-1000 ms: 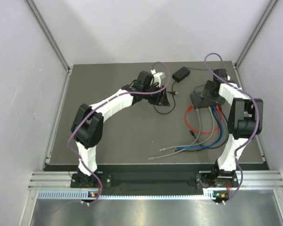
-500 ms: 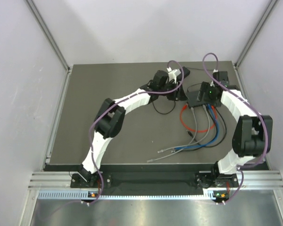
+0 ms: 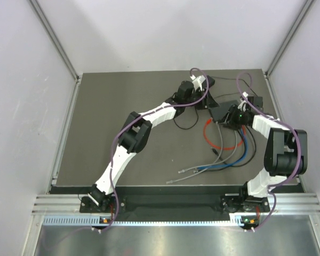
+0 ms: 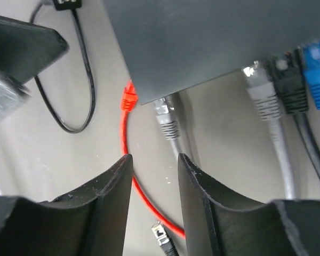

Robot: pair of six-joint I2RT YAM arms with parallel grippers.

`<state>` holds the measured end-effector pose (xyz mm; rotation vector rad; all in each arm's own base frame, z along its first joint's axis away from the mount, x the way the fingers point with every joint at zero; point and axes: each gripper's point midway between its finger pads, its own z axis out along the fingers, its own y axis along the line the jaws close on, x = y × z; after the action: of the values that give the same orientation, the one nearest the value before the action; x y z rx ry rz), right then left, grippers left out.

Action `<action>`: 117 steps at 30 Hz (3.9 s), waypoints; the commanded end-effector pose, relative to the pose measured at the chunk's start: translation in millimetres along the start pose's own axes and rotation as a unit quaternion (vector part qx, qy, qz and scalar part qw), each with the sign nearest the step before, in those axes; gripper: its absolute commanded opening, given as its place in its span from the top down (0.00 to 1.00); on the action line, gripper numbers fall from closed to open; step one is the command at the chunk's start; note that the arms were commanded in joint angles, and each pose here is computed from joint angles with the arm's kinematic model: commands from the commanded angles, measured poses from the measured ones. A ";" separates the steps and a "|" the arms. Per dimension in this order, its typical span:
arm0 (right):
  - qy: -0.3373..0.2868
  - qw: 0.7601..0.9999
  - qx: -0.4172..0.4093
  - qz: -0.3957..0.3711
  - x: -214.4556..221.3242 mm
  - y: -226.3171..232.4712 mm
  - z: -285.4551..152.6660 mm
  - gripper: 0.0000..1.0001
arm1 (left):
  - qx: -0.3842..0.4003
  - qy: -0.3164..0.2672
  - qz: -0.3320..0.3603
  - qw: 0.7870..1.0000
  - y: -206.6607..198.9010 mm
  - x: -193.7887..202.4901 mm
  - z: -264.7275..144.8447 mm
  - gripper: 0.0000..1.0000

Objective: Pull the plug from the switch port

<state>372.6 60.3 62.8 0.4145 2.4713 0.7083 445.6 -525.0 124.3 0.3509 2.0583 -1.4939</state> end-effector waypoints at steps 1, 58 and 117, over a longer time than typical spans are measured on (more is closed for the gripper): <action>-0.026 0.997 -0.060 0.031 -4.6 -1.3 2.6 0.60 | 0.064 -0.050 0.007 0.997 -36.0 -24.7 9.8 0.48; -0.024 0.989 -0.073 0.130 -12.3 -21.5 54.0 0.71 | -0.155 0.064 -0.111 0.980 70.9 67.3 10.0 0.51; -0.006 0.988 -0.110 0.108 2.3 -1.6 24.2 0.60 | 0.020 -0.037 -0.006 0.999 -24.4 7.6 13.1 0.42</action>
<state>366.0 74.3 33.1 0.6238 2.4066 1.0528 425.5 -531.4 111.2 0.2692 2.1146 -1.4723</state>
